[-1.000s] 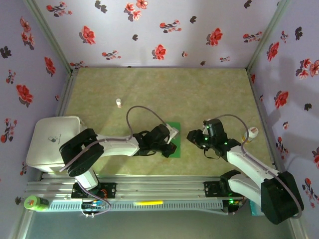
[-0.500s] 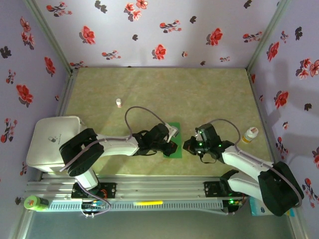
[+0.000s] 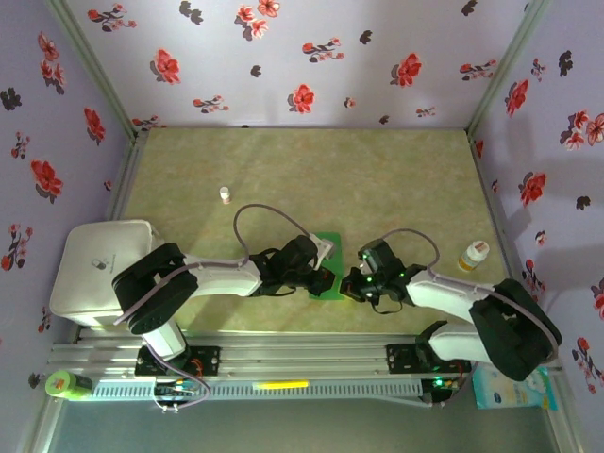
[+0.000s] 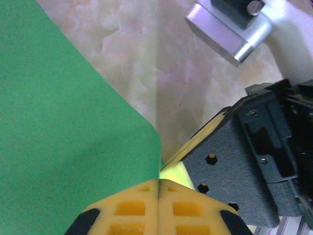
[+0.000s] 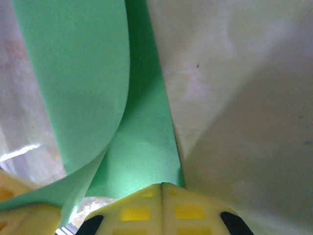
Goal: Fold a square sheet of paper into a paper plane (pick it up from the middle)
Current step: Fold the triangle a second time at the center of the table.
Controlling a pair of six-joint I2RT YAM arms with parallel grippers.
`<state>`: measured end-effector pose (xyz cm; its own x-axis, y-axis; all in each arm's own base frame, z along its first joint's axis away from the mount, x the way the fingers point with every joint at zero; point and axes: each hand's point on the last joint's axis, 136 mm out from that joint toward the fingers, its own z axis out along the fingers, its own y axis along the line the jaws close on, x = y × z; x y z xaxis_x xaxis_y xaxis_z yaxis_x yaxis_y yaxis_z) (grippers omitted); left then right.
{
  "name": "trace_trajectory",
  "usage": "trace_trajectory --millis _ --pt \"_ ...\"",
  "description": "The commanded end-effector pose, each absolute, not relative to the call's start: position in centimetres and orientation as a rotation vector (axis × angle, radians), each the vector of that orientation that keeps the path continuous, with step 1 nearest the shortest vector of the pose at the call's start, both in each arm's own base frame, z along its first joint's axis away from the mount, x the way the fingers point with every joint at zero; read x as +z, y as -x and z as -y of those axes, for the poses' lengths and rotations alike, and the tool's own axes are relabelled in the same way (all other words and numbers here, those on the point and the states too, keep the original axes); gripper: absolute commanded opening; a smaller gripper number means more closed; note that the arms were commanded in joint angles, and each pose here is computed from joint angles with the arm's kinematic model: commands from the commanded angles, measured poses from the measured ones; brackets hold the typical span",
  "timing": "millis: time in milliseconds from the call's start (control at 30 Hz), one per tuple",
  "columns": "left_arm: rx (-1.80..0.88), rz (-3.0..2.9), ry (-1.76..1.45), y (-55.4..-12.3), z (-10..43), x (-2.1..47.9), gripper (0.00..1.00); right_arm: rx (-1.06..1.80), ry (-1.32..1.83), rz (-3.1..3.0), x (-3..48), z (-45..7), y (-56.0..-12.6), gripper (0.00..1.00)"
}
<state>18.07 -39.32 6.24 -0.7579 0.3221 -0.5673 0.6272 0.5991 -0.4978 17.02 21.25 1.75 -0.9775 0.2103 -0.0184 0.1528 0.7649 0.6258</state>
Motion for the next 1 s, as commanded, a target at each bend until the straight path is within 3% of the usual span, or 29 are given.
trace_trajectory --millis 0,100,233,433,700,967 --pt "-0.995 -2.419 -0.728 -18.4 39.0 5.7 0.04 0.850 -0.242 -2.890 1.5 -20.4 -17.7 0.01" --pt "-0.991 -2.423 -0.708 -18.8 38.7 5.6 0.05 0.617 -0.214 -2.963 0.2 -17.8 -17.1 0.01" --pt "-0.998 -2.427 -0.654 -19.7 38.3 5.2 0.05 0.529 -0.180 -2.987 -0.3 -17.0 -17.1 0.01" --pt "-1.020 -2.422 -0.599 -20.5 38.4 4.5 0.06 0.563 -0.161 -2.960 0.8 -18.1 -18.3 0.02" --pt "-1.051 -2.396 -0.559 -20.7 38.5 4.3 0.06 0.887 -0.184 -2.849 3.5 -21.9 -19.6 0.06" --pt "-1.053 -2.388 -0.561 -20.7 38.4 4.4 0.06 0.888 -0.215 -2.863 2.6 -22.3 -19.9 0.07"
